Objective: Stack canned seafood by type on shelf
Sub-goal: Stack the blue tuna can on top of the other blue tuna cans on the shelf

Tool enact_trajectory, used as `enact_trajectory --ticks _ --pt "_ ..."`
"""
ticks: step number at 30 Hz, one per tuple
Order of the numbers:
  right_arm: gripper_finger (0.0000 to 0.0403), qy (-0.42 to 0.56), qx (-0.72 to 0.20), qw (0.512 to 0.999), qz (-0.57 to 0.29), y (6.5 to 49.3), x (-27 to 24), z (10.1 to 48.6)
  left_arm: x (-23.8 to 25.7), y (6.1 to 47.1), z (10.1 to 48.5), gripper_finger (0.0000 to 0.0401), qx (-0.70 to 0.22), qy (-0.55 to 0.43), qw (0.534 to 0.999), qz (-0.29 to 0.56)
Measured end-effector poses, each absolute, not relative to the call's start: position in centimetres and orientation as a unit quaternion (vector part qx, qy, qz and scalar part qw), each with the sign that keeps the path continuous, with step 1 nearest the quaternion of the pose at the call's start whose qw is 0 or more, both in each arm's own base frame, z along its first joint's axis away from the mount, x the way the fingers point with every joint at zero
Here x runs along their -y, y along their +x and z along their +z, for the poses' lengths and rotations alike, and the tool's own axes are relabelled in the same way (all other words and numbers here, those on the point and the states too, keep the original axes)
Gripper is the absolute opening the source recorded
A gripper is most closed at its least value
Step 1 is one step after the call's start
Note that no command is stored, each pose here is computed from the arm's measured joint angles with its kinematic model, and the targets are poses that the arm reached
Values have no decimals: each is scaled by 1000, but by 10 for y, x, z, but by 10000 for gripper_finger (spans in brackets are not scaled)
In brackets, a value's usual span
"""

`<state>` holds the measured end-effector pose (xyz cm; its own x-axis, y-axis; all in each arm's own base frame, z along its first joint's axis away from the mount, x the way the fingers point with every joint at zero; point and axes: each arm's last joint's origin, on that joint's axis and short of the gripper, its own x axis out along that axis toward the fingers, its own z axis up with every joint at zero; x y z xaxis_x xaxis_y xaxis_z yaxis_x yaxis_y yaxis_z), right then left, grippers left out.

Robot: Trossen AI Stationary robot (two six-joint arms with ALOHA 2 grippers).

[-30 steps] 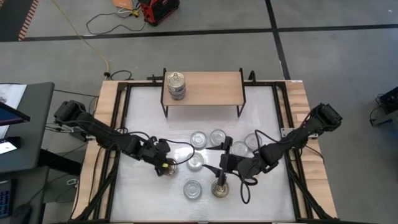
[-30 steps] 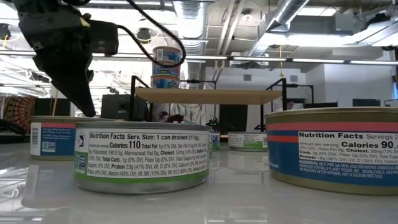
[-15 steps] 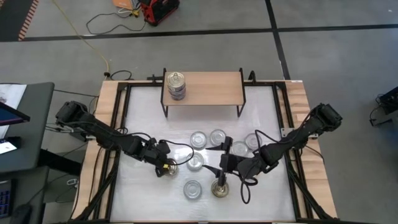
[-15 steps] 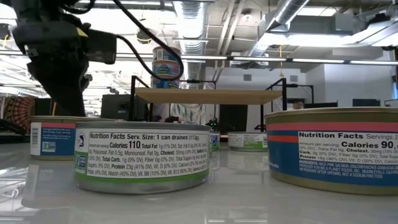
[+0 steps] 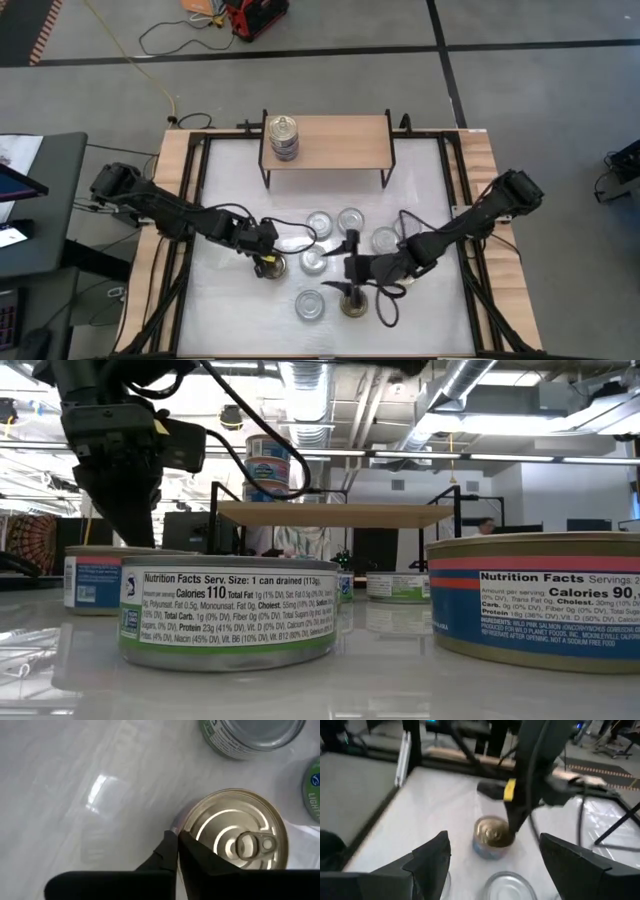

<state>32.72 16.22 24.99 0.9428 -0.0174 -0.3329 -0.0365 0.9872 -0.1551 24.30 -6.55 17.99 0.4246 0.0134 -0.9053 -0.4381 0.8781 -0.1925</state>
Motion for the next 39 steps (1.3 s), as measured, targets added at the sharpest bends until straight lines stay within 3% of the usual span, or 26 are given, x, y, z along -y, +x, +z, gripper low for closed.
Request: enact_trajectory --ticks 11,19,24,31,39 --pt "330 -92 -211 973 26 374 -162 231 51 244 176 0 -532 -203 809 148" --pt "330 -89 -223 970 19 373 -159 233 49 240 182 5 -514 -180 820 179" --pt "330 -134 -249 958 -49 361 -161 235 50 230 214 28 -454 -143 856 201" --pt "330 -155 -261 950 -76 332 -153 268 68 218 251 101 -365 -150 907 149" --pt "330 -169 -263 946 -90 329 -137 280 88 232 256 261 -353 -187 912 93"
